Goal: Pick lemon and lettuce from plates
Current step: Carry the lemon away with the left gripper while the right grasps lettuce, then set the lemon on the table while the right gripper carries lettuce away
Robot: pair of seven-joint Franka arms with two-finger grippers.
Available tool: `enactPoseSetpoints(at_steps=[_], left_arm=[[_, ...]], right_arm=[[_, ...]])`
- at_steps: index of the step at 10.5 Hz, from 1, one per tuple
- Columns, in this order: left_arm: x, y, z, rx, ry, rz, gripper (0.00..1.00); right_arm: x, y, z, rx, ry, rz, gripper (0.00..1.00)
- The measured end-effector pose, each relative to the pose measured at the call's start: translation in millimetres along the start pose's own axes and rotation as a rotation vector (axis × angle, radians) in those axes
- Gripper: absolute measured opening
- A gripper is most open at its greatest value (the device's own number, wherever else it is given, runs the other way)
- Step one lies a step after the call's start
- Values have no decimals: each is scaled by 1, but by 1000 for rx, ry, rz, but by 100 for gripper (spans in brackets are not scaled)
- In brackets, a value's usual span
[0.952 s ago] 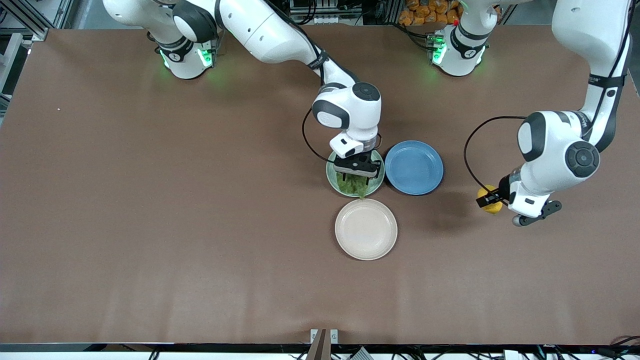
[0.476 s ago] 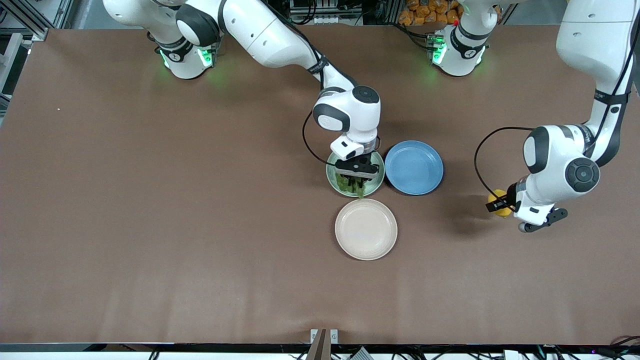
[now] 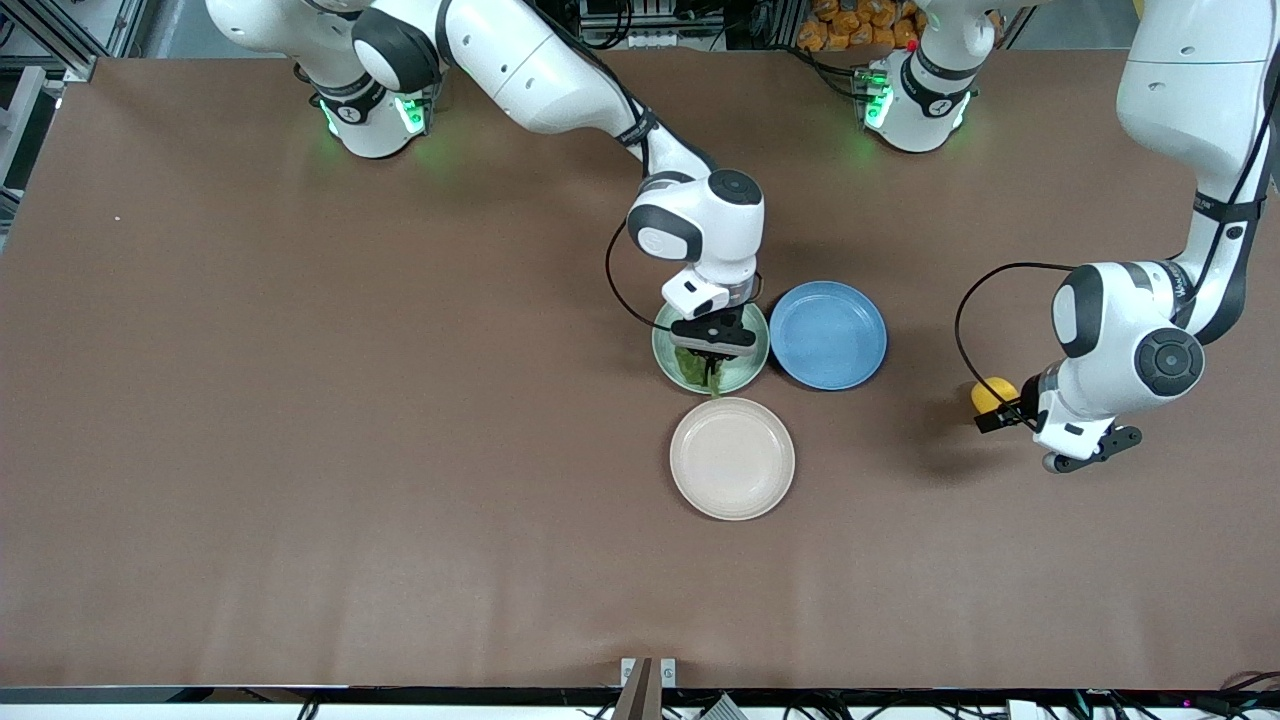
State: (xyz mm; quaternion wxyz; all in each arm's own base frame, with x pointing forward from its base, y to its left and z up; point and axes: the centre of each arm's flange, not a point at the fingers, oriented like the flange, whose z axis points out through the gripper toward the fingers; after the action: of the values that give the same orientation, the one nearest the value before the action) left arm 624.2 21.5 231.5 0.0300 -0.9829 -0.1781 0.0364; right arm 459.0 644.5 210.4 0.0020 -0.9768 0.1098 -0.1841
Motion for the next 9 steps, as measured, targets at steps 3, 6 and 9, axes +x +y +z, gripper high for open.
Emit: enactPoseSetpoints(at_steps=[3,6,9], left_arm=[[-8,33,-21,-32,29,47,100],[-36,60,-62,-57,66,89,100],[-69,62,-100,-60,107,87,100]], right_arm=[[55,1,-94,21,-39,49,3],[163,54,-180,72,-159,57,3],[266,151,-230,99,-276,66,3]])
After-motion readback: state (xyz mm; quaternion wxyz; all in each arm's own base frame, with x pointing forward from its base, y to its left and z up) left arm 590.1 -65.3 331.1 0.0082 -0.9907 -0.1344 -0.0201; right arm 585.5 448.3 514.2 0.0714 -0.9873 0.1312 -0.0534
